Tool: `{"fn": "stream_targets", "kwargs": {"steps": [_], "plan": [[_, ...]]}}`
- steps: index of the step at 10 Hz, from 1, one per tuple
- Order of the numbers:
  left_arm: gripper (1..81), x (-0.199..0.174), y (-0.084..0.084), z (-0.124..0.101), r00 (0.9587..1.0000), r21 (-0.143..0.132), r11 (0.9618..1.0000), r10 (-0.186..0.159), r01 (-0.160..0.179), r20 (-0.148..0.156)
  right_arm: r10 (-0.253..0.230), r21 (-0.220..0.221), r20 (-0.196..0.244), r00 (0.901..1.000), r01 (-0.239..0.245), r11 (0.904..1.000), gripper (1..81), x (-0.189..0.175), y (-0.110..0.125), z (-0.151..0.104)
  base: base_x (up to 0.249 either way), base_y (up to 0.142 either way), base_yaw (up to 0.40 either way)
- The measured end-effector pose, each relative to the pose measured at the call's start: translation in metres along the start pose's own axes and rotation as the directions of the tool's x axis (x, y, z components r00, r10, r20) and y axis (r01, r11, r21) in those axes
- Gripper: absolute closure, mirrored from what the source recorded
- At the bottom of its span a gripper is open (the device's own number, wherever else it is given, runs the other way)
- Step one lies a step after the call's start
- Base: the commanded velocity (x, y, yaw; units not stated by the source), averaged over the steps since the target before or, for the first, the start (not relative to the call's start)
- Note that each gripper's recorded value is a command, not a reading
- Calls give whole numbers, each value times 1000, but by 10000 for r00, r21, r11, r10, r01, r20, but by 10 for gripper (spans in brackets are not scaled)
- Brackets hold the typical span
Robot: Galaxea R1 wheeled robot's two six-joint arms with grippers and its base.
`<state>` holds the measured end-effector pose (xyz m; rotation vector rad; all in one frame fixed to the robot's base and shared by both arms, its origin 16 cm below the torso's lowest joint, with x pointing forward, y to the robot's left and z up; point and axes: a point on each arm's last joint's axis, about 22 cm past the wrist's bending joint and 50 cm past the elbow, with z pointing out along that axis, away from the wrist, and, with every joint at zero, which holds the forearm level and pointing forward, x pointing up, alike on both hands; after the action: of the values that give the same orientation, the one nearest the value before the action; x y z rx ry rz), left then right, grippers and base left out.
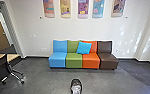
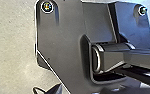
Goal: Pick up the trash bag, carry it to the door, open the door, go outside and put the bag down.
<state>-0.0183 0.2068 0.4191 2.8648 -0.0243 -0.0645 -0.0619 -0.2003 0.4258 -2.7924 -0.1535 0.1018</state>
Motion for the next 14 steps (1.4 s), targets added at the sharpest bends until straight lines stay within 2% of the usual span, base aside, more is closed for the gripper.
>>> {"fn": "stream_targets", "kwargs": {"steps": [7, 10, 14], "plan": [[10, 0, 0, 0, 10000, 5, 10000, 1, -1, -4, 4, 2, 8, 10000, -4, 10000, 10, 0, 0, 0, 166, 0, 0], [10, 0, 0, 0, 10000, 0, 10000, 1, -1, -6, 3, 170, -13, 10000, -3, 9999, 10, 1, -14, 4, 159, 0, 0], [10, 0, 0, 0, 10000, 4, 10000, 1, -1, -6, -6, 168, -9, 10000, 6, 9999, 10, 1, -14, 4, 153, 0, 0]]}}
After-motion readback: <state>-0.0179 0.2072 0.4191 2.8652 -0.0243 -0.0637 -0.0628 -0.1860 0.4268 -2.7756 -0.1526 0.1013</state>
